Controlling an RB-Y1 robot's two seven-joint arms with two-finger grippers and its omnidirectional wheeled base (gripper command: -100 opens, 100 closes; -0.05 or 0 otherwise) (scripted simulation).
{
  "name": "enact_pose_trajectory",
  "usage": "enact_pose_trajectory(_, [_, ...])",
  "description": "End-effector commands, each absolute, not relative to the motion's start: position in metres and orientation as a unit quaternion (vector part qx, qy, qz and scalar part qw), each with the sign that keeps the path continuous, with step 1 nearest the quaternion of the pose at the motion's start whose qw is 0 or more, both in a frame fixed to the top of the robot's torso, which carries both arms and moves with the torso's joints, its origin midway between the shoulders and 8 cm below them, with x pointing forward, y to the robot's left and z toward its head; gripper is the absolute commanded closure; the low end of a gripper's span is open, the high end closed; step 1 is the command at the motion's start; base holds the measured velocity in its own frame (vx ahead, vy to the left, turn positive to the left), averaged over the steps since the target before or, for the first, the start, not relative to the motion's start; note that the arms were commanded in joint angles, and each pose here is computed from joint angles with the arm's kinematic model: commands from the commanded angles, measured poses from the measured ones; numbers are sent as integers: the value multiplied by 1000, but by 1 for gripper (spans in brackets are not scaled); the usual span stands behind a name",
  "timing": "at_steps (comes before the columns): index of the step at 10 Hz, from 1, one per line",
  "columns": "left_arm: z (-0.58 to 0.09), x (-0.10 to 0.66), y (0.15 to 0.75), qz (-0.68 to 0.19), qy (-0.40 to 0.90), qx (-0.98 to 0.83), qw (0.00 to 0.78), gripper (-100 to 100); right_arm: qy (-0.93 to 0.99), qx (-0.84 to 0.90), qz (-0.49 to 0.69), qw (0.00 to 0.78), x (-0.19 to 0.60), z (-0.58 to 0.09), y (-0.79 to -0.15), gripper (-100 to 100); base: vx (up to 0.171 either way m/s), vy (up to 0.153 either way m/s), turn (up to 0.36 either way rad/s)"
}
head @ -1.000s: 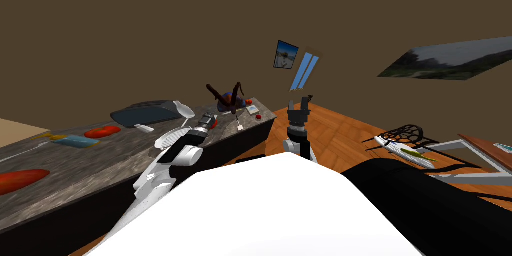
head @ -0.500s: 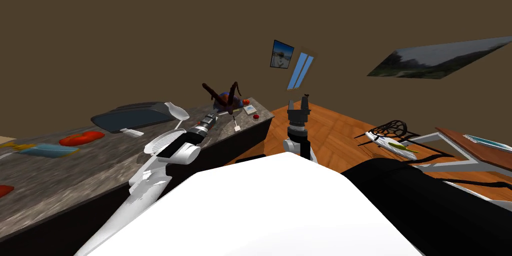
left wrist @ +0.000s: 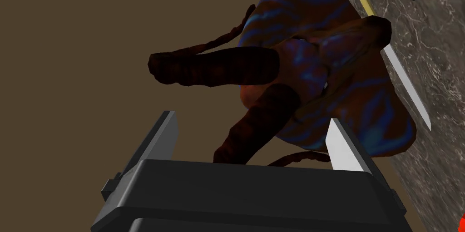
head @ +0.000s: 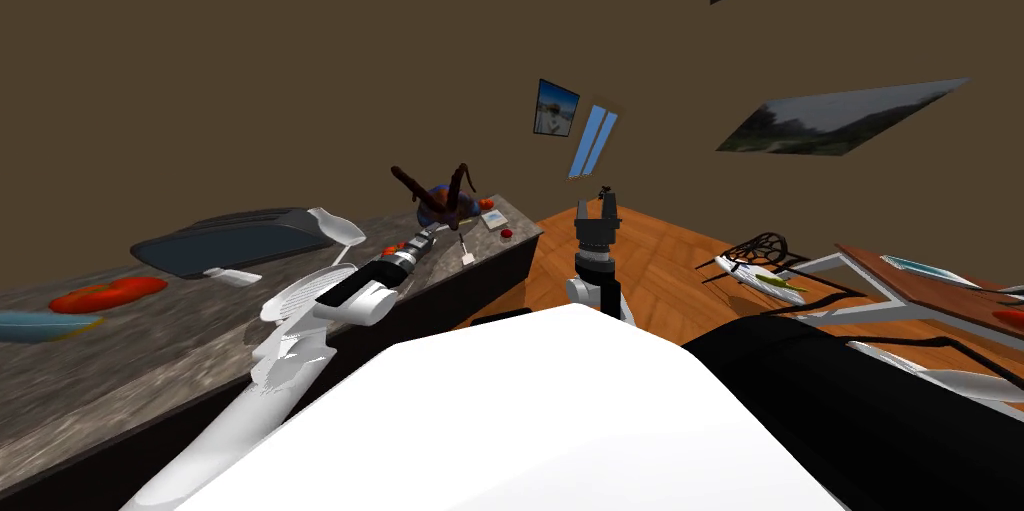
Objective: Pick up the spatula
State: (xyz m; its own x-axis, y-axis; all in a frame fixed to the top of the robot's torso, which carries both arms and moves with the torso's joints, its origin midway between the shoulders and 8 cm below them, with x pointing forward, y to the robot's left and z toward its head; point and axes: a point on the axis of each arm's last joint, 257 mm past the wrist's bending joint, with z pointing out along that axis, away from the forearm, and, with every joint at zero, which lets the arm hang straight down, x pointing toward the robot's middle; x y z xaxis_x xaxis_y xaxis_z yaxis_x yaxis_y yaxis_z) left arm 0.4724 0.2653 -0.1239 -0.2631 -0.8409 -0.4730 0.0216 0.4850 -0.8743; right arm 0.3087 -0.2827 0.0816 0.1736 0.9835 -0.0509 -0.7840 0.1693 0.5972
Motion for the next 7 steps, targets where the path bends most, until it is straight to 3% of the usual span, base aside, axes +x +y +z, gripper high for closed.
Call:
enact_pose_trajectory(1, [-138,474,272,-387,705,-301,512,-100,221,226,604,732,309,82,-283,0,9,-36,-138])
enact_pose_trajectory(7, [-187,467,299,-311,774,-308,458,-100,221,226,604,732,309,82,-283,0,19,-40,-109])
